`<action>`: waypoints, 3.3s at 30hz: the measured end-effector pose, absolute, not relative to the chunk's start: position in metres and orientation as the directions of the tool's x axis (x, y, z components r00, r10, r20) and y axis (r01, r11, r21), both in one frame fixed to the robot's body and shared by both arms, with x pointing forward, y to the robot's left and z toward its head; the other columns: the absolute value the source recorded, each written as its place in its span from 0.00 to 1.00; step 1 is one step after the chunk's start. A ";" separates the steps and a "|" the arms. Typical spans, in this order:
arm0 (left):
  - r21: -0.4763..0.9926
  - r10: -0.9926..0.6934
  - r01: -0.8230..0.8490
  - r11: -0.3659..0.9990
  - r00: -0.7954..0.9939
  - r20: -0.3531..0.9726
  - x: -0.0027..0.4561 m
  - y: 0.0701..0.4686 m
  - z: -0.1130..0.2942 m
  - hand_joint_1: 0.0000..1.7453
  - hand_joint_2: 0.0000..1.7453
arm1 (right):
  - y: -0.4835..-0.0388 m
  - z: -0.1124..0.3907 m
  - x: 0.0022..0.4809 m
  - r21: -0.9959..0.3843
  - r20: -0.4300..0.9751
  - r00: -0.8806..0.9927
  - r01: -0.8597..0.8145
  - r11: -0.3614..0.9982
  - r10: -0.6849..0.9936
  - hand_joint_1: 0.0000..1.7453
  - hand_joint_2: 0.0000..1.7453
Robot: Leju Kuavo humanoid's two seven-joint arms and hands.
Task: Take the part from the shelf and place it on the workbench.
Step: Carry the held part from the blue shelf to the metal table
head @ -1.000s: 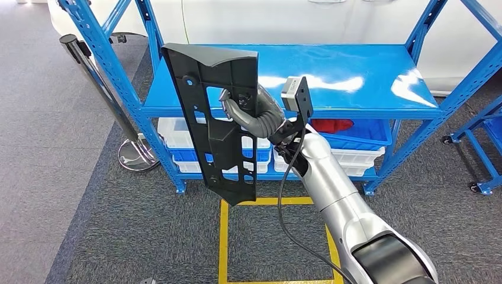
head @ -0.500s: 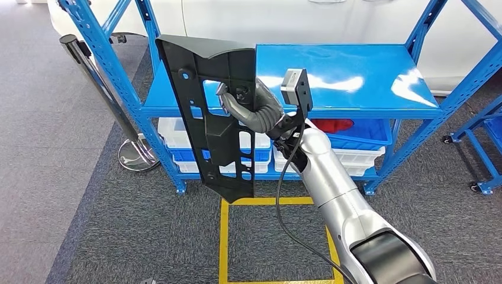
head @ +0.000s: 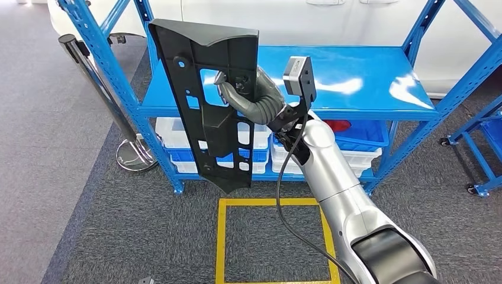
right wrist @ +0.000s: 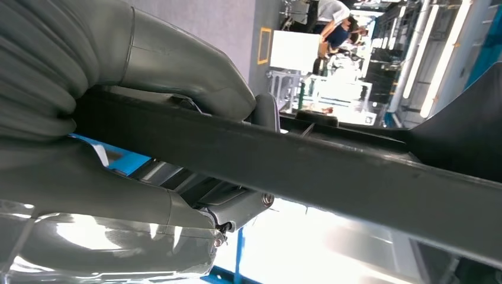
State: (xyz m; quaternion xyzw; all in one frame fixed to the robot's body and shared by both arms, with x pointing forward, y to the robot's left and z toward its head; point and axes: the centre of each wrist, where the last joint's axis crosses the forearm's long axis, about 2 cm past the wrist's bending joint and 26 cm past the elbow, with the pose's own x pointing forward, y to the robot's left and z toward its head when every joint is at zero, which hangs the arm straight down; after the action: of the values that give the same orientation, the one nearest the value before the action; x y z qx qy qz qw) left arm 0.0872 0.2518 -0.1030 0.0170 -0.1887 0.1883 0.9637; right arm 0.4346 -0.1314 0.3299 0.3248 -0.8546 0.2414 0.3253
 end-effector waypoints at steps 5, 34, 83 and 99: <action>-0.038 0.353 -0.366 0.930 0.860 0.368 0.087 0.252 -0.103 0.00 1.00 | -0.130 0.343 0.435 -0.225 0.700 -0.596 -0.708 0.669 -0.395 1.00 1.00; -0.039 0.349 -0.360 0.932 0.863 0.366 0.090 0.246 -0.102 0.00 1.00 | -0.130 0.370 0.434 -0.268 0.666 -0.635 -0.693 0.669 -0.391 1.00 1.00; -0.036 0.340 -0.352 0.935 0.867 0.363 0.086 0.245 -0.103 0.00 1.00 | -0.128 0.367 0.428 -0.277 0.662 -0.635 -0.701 0.657 -0.398 1.00 1.00; -0.035 0.339 -0.351 0.936 0.868 0.364 0.088 0.244 -0.102 0.00 1.00 | -0.131 0.373 0.430 -0.283 0.655 -0.646 -0.691 0.665 -0.392 1.00 1.00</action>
State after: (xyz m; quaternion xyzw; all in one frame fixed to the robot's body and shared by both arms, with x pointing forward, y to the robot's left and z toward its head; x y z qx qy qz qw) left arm 0.0876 0.2445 -0.1023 0.0161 -0.1852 0.1786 0.9662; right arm 0.4298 -0.1312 0.3728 0.3121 -0.8677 0.2647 0.2821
